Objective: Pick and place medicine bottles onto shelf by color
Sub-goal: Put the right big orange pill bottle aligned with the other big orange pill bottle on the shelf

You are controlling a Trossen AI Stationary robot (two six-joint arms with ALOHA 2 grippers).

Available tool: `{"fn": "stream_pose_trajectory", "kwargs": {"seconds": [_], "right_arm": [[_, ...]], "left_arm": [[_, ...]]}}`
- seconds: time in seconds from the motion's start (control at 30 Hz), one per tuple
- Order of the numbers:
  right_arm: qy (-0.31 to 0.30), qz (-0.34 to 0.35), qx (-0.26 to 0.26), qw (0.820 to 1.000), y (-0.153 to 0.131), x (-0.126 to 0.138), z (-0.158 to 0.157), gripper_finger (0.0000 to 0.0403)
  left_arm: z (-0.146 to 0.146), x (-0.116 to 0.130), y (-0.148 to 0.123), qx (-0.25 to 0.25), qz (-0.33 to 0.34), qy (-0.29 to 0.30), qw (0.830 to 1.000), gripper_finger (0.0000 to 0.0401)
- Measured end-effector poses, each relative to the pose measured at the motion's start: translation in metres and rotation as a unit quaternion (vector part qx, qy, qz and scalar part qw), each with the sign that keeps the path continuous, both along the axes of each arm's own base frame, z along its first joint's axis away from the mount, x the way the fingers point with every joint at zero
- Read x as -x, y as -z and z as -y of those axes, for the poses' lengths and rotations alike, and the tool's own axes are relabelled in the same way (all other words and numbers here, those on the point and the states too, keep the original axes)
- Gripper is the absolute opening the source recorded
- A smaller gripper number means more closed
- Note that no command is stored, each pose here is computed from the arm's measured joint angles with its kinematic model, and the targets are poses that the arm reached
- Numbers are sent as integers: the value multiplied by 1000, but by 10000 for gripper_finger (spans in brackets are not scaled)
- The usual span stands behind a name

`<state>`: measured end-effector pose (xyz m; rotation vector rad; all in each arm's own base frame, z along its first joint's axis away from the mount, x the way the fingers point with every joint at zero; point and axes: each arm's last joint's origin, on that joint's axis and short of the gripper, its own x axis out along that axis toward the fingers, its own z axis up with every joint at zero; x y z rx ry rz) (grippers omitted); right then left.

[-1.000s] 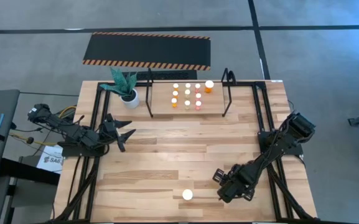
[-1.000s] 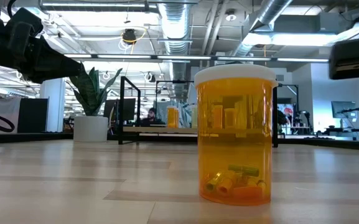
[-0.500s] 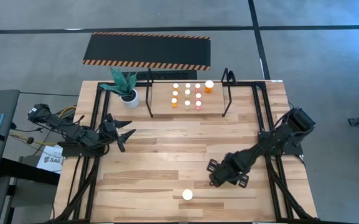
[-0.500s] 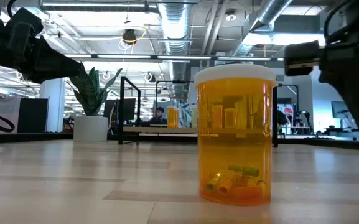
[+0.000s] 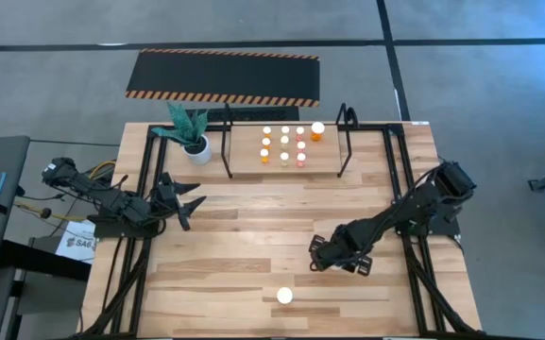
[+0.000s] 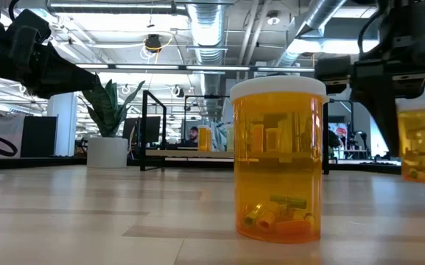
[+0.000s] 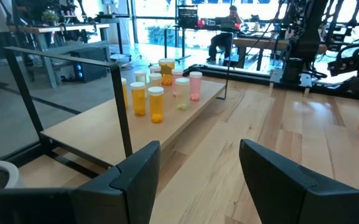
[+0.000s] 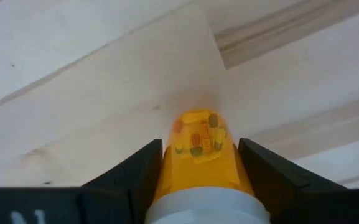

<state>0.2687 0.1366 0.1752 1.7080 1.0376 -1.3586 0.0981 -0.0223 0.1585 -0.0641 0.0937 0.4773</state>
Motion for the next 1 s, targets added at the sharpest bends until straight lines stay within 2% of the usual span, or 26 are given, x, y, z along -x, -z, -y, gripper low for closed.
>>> {"fn": "stream_pose_trajectory", "kwargs": {"seconds": [0.43, 1.0], "right_arm": [[-36, -1, 22, 999, -19, -22, 44, 225], [-107, 4, 56, 993, -51, -40, 141, 223]], "left_arm": [[0, 0, 0, 0, 0, 0, 1000, 208], [0, 0, 0, 0, 0, 0, 1000, 208]]}}
